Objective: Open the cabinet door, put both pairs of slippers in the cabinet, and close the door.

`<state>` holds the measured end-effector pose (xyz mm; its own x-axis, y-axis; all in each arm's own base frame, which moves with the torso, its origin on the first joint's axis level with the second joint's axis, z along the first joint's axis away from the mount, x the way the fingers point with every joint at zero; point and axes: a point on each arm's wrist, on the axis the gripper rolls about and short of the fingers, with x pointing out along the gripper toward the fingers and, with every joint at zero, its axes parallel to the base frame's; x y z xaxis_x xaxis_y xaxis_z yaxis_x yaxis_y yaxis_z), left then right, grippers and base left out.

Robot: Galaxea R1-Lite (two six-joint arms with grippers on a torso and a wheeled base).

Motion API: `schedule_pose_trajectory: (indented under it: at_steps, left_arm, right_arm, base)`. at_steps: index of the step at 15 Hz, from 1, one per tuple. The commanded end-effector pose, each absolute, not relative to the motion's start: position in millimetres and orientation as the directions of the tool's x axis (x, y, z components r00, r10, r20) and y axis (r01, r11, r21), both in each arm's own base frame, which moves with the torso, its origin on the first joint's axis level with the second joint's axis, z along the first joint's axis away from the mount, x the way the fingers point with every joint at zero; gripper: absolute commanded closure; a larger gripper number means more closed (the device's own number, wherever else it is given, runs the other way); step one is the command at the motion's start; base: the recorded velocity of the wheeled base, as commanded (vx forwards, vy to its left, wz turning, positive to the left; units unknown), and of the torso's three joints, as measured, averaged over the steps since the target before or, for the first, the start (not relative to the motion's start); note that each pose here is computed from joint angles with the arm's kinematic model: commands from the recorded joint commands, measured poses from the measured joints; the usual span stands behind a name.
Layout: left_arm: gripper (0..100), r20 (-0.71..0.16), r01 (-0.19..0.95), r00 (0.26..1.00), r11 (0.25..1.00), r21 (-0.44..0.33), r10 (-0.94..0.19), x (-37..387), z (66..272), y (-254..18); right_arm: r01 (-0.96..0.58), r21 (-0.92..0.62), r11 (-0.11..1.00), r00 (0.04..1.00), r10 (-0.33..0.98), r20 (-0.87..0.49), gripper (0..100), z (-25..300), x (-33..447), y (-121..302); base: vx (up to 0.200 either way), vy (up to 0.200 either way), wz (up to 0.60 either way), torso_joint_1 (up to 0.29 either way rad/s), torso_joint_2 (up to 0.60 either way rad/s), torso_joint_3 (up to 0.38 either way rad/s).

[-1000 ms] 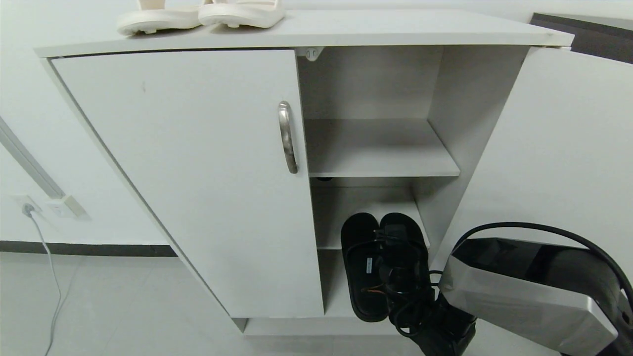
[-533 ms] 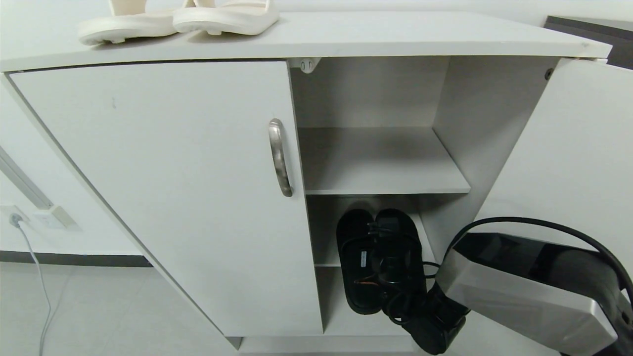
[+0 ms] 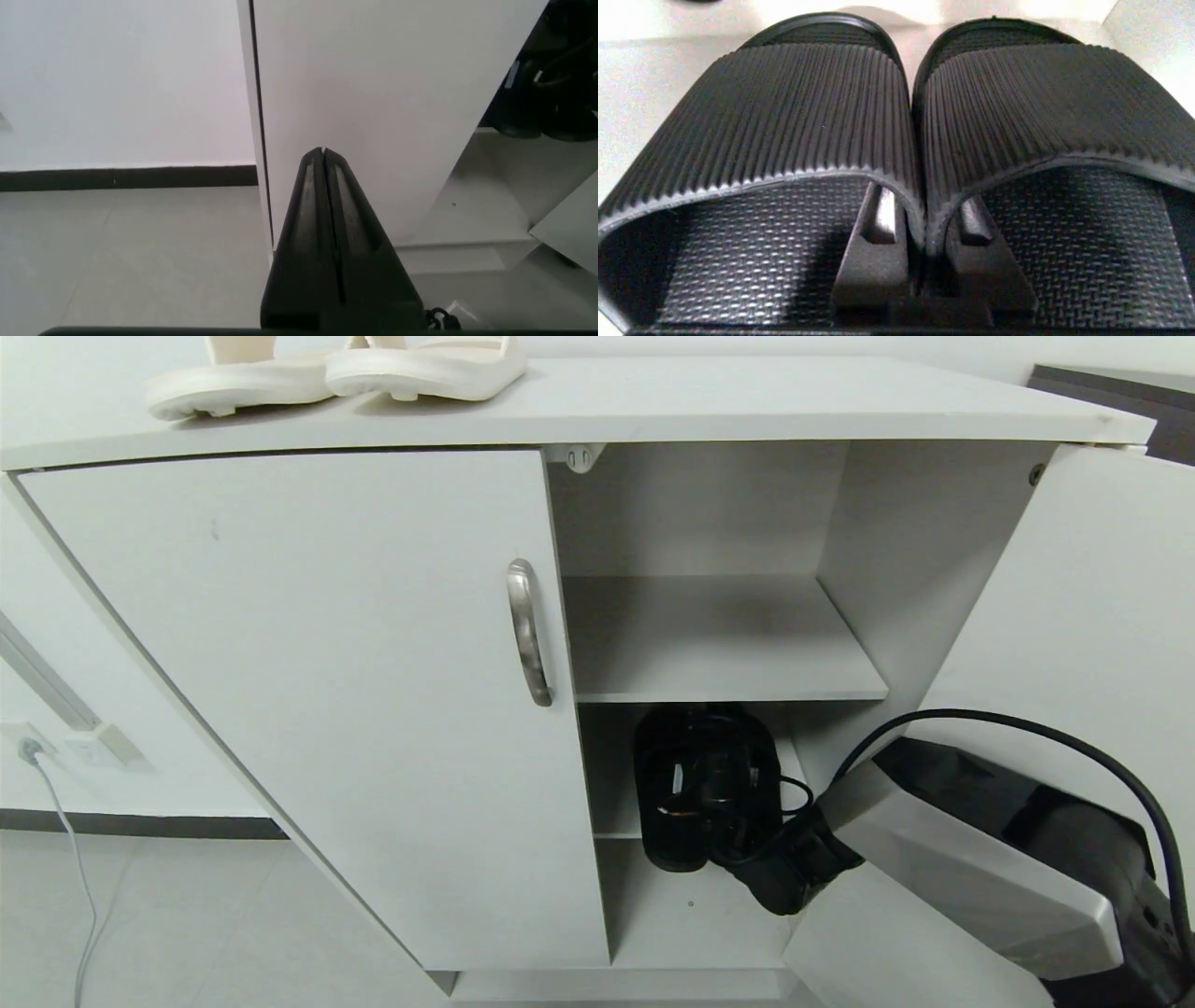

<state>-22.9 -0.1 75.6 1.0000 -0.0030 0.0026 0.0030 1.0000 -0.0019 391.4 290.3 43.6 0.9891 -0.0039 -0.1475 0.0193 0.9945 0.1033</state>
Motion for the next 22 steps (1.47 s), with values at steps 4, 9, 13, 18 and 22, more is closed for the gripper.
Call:
schedule_pose_trajectory:
  at_steps: [4, 9, 13, 18, 22]
  left_arm:
    - [100, 0.002, 0.003, 1.000, 1.000, -0.003, -0.003, -22.8, 75.6, -0.1]
    - [100, 0.002, 0.003, 1.000, 1.000, -0.003, -0.003, -22.8, 75.6, -0.1]
    - [100, 0.002, 0.003, 1.000, 1.000, -0.002, -0.003, -22.8, 75.6, -0.1]
    - [100, 0.002, 0.002, 1.000, 1.000, -0.003, -0.002, -22.8, 75.6, -0.1]
    - [100, 0.002, 0.002, 1.000, 1.000, -0.002, -0.002, -22.8, 75.6, -0.1]
  right_arm:
    - [0.032, 0.091, 0.995, 0.990, -0.019, -0.139, 100, 39.2, 416.8, 289.3]
    - [0.050, 0.065, 0.997, 0.990, -0.040, -0.135, 100, 30.0, 429.5, 285.0]
    - [0.049, 0.063, 0.997, 0.990, -0.040, -0.135, 0, 30.4, 429.4, 284.9]
    - [0.037, 0.055, 0.998, 0.988, -0.028, -0.149, 0, 32.0, 419.6, 286.6]
    - [0.010, 0.062, 0.998, 0.991, -0.001, -0.137, 0, 54.9, 386.0, 282.9]
  base:
    - [0.000, 0.000, 0.00, 0.000, 0.00, 0.000]
    - [0.000, 0.000, 0.00, 0.000, 0.00, 0.000]
    - [0.000, 0.000, 0.00, 0.000, 0.00, 0.000]
    - [0.000, 0.000, 0.00, 0.000, 0.00, 0.000]
    - [0.000, 0.000, 0.00, 0.000, 0.00, 0.000]
